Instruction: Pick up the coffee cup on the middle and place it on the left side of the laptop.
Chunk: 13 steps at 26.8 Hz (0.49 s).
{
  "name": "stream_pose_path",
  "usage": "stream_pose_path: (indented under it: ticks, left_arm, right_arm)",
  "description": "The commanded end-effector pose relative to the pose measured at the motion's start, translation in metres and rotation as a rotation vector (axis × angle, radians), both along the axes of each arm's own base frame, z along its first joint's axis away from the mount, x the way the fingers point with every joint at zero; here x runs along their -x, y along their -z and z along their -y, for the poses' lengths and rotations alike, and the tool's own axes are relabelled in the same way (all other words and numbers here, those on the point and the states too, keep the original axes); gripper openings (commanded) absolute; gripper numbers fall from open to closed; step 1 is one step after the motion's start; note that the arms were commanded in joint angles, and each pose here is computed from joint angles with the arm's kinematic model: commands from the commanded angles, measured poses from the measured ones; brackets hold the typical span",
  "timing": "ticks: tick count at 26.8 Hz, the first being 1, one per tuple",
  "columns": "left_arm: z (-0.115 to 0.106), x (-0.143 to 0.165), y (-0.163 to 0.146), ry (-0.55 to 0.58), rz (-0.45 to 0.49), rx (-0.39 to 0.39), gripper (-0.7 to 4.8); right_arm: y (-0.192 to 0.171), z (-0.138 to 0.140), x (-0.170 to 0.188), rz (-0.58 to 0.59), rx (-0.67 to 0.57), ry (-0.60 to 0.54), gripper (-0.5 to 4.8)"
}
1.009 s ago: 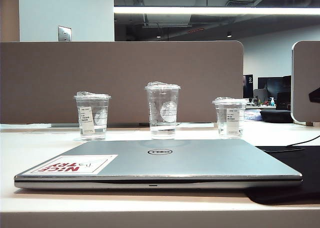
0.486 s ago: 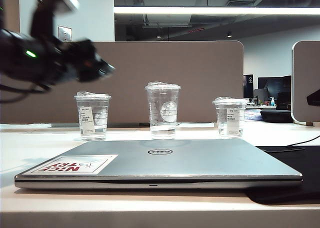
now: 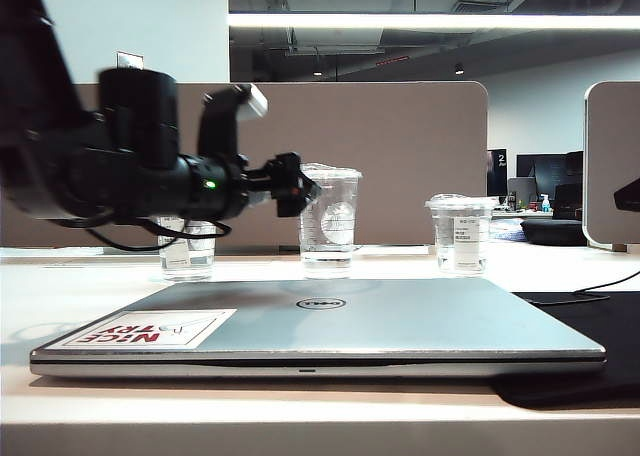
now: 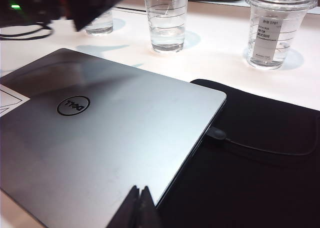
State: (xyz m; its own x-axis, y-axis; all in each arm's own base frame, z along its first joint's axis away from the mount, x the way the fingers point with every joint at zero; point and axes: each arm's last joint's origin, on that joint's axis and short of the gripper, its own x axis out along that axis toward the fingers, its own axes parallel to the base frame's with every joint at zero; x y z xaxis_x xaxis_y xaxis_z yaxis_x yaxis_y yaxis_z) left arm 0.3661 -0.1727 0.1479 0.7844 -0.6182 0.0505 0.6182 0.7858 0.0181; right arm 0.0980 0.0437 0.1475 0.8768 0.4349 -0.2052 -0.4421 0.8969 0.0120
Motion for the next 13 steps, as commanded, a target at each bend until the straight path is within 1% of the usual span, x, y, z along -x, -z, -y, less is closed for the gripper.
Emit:
stream_pose_path:
  ticks: [1,6,13]
  left_arm:
    - [0.011,-0.024,0.007,0.004,-0.07,-0.024,4.79]
    - [0.02,-0.045,0.014,0.003,-0.124,-0.05,4.79]
    - [0.029,-0.065,0.024,0.002,-0.117,-0.047,4.79]
  right_arm:
    - [0.0,0.0,0.0,0.014,-0.005,-0.001,-0.05]
    - [0.0,0.0,0.0,0.015,-0.005,-0.002,-0.05]
    - [0.0,0.0,0.0,0.014,-0.005,-0.003,-0.05]
